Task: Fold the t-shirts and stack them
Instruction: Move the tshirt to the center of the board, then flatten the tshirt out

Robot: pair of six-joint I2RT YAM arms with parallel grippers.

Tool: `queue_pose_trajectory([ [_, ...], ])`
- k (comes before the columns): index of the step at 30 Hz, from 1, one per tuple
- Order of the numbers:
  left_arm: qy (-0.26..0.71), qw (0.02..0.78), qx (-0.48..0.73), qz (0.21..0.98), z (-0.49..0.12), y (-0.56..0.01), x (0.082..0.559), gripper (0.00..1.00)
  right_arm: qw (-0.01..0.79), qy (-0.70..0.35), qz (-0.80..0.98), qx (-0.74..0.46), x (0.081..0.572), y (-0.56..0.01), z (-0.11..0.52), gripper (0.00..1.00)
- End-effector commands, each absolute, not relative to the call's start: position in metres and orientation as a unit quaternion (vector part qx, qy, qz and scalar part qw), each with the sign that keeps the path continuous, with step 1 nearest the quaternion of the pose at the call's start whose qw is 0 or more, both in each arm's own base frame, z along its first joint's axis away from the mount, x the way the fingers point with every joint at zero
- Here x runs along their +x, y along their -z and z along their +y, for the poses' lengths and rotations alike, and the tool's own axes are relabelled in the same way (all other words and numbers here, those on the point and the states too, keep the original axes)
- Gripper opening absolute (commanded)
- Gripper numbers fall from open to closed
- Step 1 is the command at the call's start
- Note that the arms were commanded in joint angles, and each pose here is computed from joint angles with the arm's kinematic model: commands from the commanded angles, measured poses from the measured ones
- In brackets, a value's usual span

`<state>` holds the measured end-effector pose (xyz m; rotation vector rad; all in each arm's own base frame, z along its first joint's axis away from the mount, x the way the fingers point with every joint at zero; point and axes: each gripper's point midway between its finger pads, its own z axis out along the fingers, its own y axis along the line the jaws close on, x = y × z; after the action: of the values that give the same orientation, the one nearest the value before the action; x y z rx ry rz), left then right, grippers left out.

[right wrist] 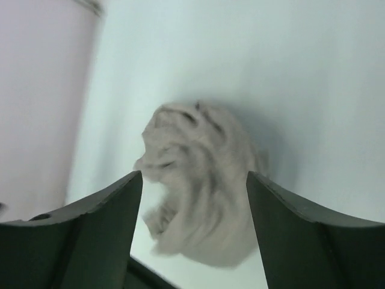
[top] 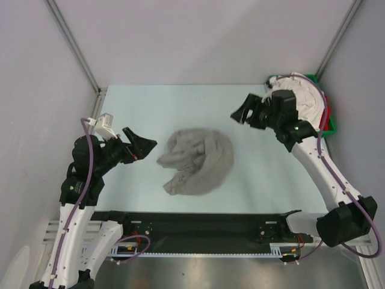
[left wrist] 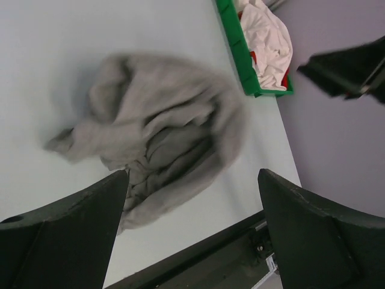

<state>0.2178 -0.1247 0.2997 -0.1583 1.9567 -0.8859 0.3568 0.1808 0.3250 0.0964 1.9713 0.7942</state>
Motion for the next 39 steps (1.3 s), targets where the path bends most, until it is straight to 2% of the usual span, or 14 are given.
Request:
queue_pose_trajectory([
  [1,0.328,0.456,-0.117,0.819,-0.111,-0.282,0.224,0.94,0.338,-0.314,0.887,0.007,0.306,-0.240,0.173,0.77],
  [4,0.296,0.420,-0.141,0.846,-0.105,-0.251,0.237,0.90,0.253,-0.320,0.912,-0.035,0.274,-0.200,0.175,0.84],
  [6,0.308,0.379,-0.132,0.862,-0.116,-0.230,0.244,0.83,0.213,-0.345,0.913,-0.052,0.259,-0.189,0.186,0.87],
  [8,0.311,0.323,-0.132,0.884,-0.126,-0.200,0.262,0.72,0.202,-0.365,0.906,-0.072,0.252,-0.184,0.200,0.87],
  [10,0.315,0.279,-0.116,0.900,-0.138,-0.173,0.282,0.69,0.185,-0.383,0.900,-0.098,0.244,-0.175,0.221,0.86],
  [13,0.295,0.293,-0.065,0.907,-0.152,-0.169,0.312,0.71,0.150,-0.379,0.904,-0.129,0.237,-0.156,0.247,0.77],
  [14,0.287,0.282,-0.055,0.914,-0.158,-0.159,0.327,0.72,0.141,-0.375,0.906,-0.135,0.236,-0.151,0.252,0.66],
  [17,0.277,0.251,-0.023,0.927,-0.175,-0.134,0.350,0.71,0.109,-0.364,0.912,-0.152,0.232,-0.128,0.271,0.57],
  [25,0.284,0.208,0.005,0.936,-0.204,-0.095,0.380,0.69,0.093,-0.320,0.932,-0.146,0.233,-0.093,0.280,0.64],
  [28,0.294,0.184,0.007,0.938,-0.210,-0.083,0.382,0.64,0.092,-0.290,0.942,-0.144,0.233,-0.083,0.270,0.64],
  [34,0.314,0.174,0.018,0.933,-0.220,-0.086,0.375,0.38,0.097,-0.258,0.953,-0.128,0.240,-0.070,0.256,0.64],
  [37,0.323,0.177,0.019,0.930,-0.221,-0.094,0.375,0.19,0.093,-0.255,0.955,-0.124,0.246,-0.064,0.259,0.63],
  [38,0.325,0.186,0.017,0.927,-0.222,-0.104,0.376,0.05,0.091,-0.254,0.955,-0.120,0.247,-0.062,0.260,0.60],
  [39,0.325,0.191,0.016,0.926,-0.221,-0.109,0.376,0.00,0.092,-0.253,0.956,-0.120,0.249,-0.061,0.260,0.56],
])
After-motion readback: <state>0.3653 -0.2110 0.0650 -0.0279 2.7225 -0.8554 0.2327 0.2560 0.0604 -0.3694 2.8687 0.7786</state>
